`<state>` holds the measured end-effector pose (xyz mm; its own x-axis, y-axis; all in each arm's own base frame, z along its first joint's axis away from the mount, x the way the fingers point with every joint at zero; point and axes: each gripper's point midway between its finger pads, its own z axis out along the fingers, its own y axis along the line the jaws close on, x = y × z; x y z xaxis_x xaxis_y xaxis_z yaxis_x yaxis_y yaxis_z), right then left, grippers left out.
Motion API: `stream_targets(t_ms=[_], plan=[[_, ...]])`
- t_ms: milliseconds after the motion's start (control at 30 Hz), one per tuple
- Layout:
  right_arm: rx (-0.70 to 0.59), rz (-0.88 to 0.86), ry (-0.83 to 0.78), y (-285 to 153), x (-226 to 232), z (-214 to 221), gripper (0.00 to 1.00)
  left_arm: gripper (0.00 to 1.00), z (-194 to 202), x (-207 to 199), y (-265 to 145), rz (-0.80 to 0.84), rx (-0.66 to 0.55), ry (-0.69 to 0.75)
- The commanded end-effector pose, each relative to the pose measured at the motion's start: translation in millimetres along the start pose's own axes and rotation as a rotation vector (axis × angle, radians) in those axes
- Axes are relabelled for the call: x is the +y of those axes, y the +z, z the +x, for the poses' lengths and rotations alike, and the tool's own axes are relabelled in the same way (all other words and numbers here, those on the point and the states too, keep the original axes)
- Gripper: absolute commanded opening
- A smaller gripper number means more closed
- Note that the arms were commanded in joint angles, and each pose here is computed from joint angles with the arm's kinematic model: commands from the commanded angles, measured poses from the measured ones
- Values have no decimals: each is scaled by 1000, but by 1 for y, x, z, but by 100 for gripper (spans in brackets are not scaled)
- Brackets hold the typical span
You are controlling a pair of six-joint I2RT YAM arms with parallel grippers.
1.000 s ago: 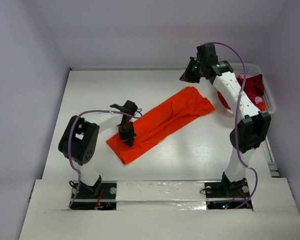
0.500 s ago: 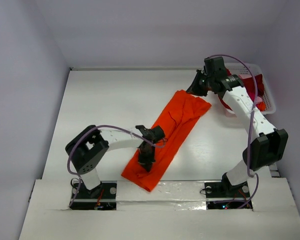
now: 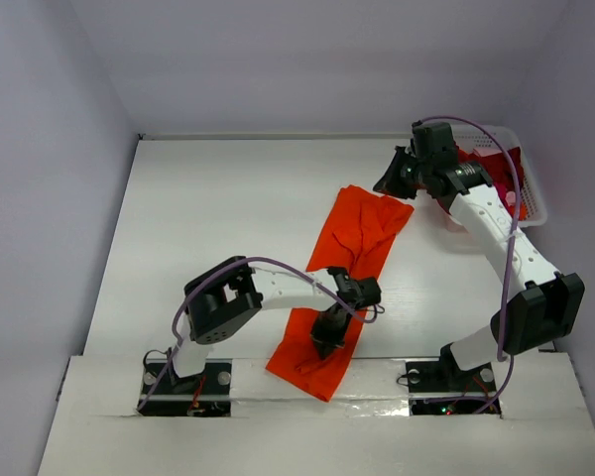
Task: Fold and stack the t-shirts
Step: Fold the tshirt
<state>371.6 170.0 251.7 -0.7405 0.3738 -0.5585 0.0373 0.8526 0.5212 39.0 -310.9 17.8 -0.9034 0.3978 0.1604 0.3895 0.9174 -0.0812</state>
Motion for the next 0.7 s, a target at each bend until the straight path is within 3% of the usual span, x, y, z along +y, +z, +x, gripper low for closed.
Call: stream_targets(t_ms=[0, 167, 400, 567, 667], plan=[[-73, -25, -21, -10, 7, -17, 0, 0, -24, -16, -22, -11, -114, 80], [-70, -10, -27, -8, 7, -21, 0, 0, -33, -19, -50, -45, -146, 132], [-82, 5, -37, -9, 10, -31, 0, 0, -20, -9, -84, -49, -175, 80], [-85, 11, -34, -10, 10, -32, 0, 0, -82, 38, -111, -61, -372, -119], [-96, 25, -38, -17, 9, -35, 0, 0, -120, 50, -134, -53, -508, -157]])
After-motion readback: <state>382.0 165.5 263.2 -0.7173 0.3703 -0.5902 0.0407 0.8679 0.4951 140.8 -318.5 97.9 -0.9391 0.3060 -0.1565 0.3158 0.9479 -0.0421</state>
